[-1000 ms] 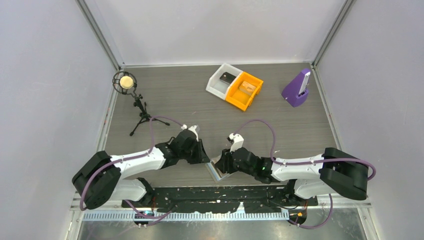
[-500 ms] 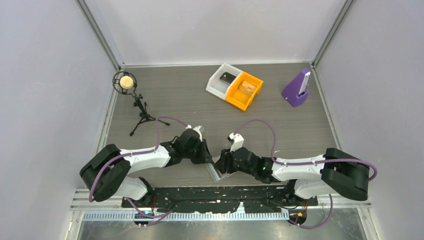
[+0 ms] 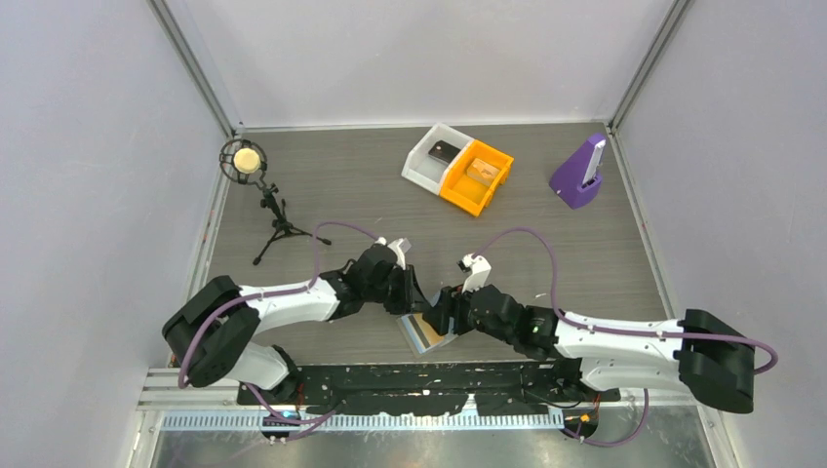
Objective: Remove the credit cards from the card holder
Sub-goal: Remove the credit card from the card holder.
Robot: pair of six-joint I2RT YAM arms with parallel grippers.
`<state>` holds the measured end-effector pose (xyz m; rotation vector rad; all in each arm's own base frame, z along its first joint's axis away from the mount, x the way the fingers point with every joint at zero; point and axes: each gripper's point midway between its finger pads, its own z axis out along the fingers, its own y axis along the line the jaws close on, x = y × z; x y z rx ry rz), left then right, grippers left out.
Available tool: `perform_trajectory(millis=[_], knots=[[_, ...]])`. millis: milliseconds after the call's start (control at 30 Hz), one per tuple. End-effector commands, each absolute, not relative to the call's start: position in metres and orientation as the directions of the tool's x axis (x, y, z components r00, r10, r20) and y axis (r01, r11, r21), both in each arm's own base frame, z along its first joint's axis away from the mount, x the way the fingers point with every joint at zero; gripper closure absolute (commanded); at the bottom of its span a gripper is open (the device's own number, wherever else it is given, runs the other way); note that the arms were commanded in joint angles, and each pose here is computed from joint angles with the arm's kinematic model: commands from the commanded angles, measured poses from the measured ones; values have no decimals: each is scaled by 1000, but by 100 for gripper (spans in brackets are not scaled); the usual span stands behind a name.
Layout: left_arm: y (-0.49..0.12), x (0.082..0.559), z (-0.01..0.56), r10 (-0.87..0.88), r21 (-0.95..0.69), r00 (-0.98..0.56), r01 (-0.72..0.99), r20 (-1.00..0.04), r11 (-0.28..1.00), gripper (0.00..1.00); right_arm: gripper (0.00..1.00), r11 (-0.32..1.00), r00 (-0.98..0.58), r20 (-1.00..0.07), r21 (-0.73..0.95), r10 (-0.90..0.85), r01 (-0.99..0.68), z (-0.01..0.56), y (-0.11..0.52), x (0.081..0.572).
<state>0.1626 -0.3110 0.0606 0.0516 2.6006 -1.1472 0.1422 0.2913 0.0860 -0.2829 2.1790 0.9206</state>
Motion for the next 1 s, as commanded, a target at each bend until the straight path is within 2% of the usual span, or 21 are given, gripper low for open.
perform_trajectory(millis=[0, 233, 400, 633, 967], knots=[[-332, 170, 79, -66, -751, -948, 204, -313, 628, 81, 35, 745, -660, -743, 501, 109, -441, 107, 278, 151], [-344, 180, 75, -41, -735, -944, 228, -329, 639, 81, 36, 790, -606, -785, 452, 130, -415, 127, 246, 155], [-345, 182, 75, -24, -727, -940, 245, -339, 642, 81, 43, 779, -591, -799, 439, 111, -447, 131, 247, 154], [-309, 188, 82, -62, -659, -921, 228, -385, 717, 81, 54, 695, -624, -778, 487, 71, -529, 130, 276, 142], [-274, 172, 65, -115, -635, -916, 173, -385, 753, 80, 56, 635, -689, -725, 538, 12, -554, 110, 316, 135]])
